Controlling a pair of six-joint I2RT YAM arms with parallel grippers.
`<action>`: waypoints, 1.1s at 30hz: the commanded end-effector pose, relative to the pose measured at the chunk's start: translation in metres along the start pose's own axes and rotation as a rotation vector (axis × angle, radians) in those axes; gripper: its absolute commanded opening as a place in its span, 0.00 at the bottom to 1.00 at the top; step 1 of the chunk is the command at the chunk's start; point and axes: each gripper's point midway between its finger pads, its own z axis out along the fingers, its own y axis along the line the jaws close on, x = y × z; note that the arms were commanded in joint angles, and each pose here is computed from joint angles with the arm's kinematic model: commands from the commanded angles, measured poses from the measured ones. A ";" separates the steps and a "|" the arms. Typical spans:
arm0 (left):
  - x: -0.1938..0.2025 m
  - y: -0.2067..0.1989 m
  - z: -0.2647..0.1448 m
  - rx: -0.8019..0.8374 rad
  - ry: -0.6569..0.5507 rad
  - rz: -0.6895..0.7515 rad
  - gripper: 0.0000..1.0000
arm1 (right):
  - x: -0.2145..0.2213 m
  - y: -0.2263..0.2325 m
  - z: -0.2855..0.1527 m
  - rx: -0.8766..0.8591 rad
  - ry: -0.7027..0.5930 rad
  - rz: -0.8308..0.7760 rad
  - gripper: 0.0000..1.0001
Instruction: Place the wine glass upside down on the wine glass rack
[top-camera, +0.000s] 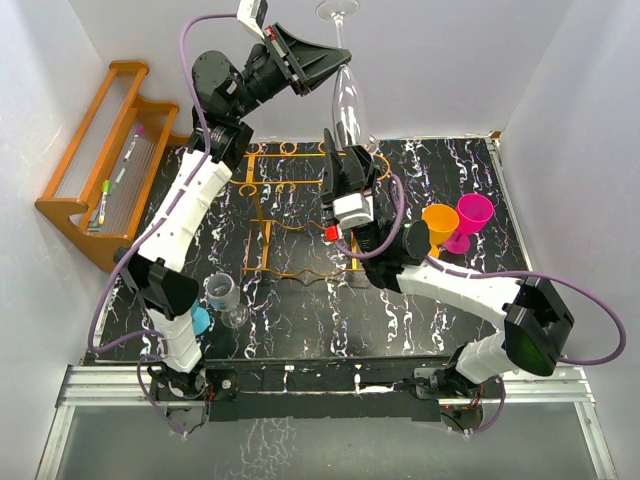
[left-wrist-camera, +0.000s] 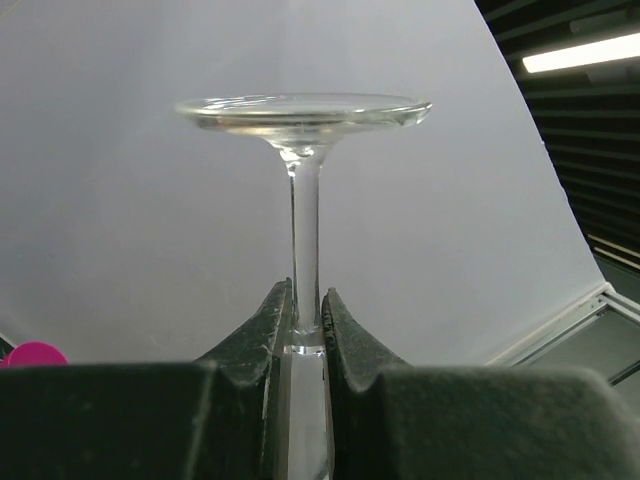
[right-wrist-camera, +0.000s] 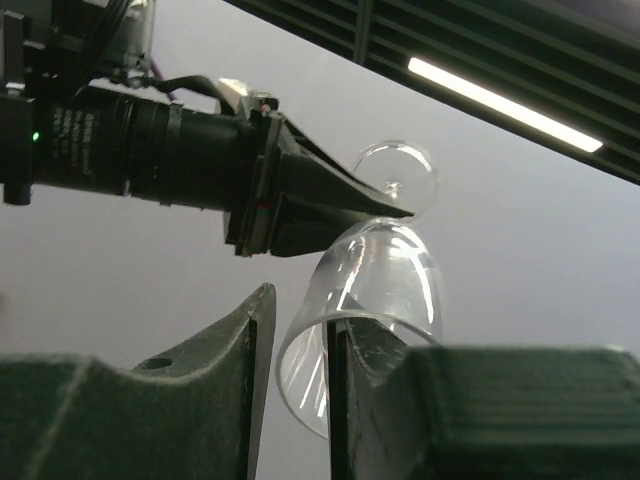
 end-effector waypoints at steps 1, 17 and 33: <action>-0.005 -0.061 -0.008 0.129 -0.005 0.177 0.00 | -0.011 0.007 0.008 -0.043 -0.032 0.046 0.29; -0.041 -0.061 -0.018 -0.013 -0.082 0.825 0.00 | -0.026 0.023 -0.006 -0.209 -0.018 0.272 0.98; -0.178 0.011 -0.126 -0.298 -0.240 1.281 0.00 | -0.045 0.028 -0.049 -0.420 0.369 0.850 0.99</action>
